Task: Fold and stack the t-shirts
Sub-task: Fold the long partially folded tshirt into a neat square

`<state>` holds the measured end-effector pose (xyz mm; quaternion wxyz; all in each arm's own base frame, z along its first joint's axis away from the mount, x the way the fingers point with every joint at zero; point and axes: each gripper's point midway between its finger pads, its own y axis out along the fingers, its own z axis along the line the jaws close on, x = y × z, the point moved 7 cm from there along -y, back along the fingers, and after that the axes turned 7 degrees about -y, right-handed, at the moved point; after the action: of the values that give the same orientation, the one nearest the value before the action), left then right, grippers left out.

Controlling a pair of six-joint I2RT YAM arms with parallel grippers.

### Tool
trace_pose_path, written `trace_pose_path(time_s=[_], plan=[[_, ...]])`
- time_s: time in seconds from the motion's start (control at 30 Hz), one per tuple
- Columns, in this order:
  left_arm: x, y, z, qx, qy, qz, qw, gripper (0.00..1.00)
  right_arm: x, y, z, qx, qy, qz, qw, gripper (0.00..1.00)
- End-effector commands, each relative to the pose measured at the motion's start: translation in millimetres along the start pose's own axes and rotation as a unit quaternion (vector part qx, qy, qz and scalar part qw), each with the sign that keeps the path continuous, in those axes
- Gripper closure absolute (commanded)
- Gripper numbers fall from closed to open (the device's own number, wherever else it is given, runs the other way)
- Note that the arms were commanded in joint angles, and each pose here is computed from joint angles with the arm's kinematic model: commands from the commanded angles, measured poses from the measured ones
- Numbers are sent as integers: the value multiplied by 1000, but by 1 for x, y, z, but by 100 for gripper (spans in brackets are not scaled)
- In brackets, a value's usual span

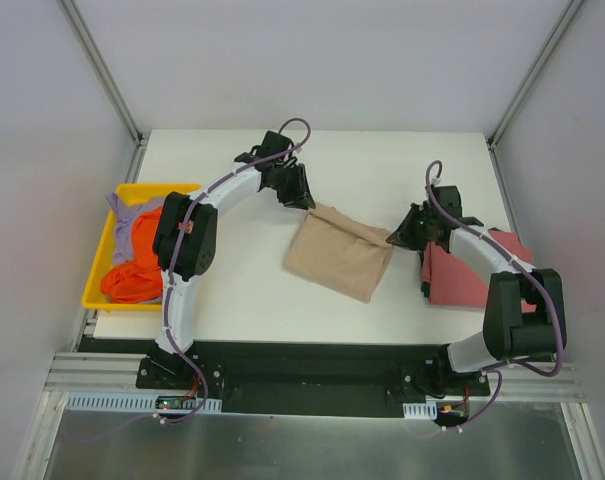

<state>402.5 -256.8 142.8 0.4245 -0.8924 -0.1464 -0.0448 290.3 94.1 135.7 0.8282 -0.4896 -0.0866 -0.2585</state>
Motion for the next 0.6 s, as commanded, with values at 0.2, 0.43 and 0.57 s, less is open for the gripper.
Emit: trace_pose_path(time_s=[0.2,0.43,0.57], plan=[[29,-40,-38,-57,69,-60,994,3,52,-22,13,-26,-13,-137,990,31],[-18,-71,-60,-103,99,-20,990,1,19,-48,42,64,-85,-110,988,12],[-32,-64,-70,-123,111,6,986,1,0,-38,68,161,-103,-61,980,10]])
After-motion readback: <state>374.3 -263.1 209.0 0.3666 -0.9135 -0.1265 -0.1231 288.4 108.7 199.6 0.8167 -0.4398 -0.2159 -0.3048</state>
